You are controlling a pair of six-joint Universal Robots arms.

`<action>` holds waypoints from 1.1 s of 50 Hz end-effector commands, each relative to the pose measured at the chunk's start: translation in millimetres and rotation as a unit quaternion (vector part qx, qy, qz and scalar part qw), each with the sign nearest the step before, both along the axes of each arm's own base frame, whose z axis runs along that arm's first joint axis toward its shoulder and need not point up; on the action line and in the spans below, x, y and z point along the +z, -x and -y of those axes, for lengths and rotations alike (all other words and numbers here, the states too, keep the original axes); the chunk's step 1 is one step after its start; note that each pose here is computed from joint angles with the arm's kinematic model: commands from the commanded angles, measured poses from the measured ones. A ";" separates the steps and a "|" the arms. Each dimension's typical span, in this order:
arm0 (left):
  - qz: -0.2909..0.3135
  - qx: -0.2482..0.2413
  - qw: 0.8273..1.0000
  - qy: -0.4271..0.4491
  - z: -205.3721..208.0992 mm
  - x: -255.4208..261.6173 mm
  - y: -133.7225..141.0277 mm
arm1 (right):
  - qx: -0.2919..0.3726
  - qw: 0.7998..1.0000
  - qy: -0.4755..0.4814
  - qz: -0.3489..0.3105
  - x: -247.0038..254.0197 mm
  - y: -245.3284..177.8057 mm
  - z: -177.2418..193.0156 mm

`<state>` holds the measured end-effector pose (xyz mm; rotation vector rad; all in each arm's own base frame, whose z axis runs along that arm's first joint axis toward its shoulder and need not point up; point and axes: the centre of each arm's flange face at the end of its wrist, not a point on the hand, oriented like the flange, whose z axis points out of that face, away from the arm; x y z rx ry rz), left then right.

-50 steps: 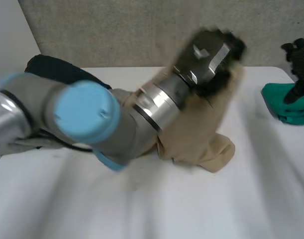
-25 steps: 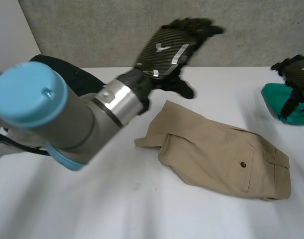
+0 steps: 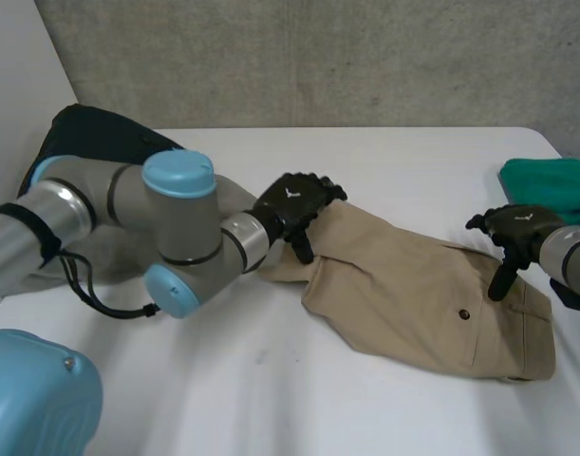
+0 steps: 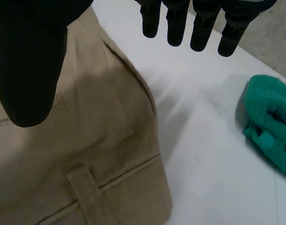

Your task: Fold the laundry.

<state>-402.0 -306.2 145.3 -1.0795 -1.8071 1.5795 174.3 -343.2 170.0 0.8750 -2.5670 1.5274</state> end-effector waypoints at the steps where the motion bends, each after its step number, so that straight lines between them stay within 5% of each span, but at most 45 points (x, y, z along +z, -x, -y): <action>1: 0.038 -0.010 0.999 -0.013 -7.7 -17.3 -2.4 | 0.007 1.000 -0.016 -0.002 -18.8 -3.2 5.1; 11: 0.047 0.006 0.998 0.050 -0.1 -3.7 0.6 | 0.023 0.999 0.025 0.002 -4.2 -14.7 18.1; 15: 0.000 0.061 0.985 0.161 26.5 33.5 8.7 | 0.032 0.992 0.123 0.013 31.2 -26.6 40.3; 18: -0.075 0.118 0.954 0.266 46.7 86.7 11.1 | 0.045 0.967 0.248 0.033 75.6 -43.3 55.4; 23: -0.228 0.158 0.862 0.425 41.7 204.5 -2.4 | 0.042 0.862 0.499 0.077 181.5 -56.2 55.1; 27: -0.245 0.158 0.851 0.438 30.3 227.3 -10.8 | 0.053 0.825 0.549 0.123 209.9 -69.9 39.3; 33: -0.214 0.154 0.875 0.407 18.1 207.8 -18.6 | 0.061 0.833 0.533 0.134 200.7 -75.5 35.6; 37: -0.160 0.148 0.911 0.350 7.9 154.9 -24.4 | 0.065 0.861 0.488 0.127 169.0 -78.1 34.5; 46: 0.011 0.106 0.980 0.165 -53.5 27.1 -44.1 | 0.075 0.959 0.264 0.069 39.0 -78.1 20.0; 55: 0.100 0.101 0.987 0.072 -97.0 37.5 -75.4 | 0.092 0.978 0.188 0.019 -1.4 -68.2 -4.6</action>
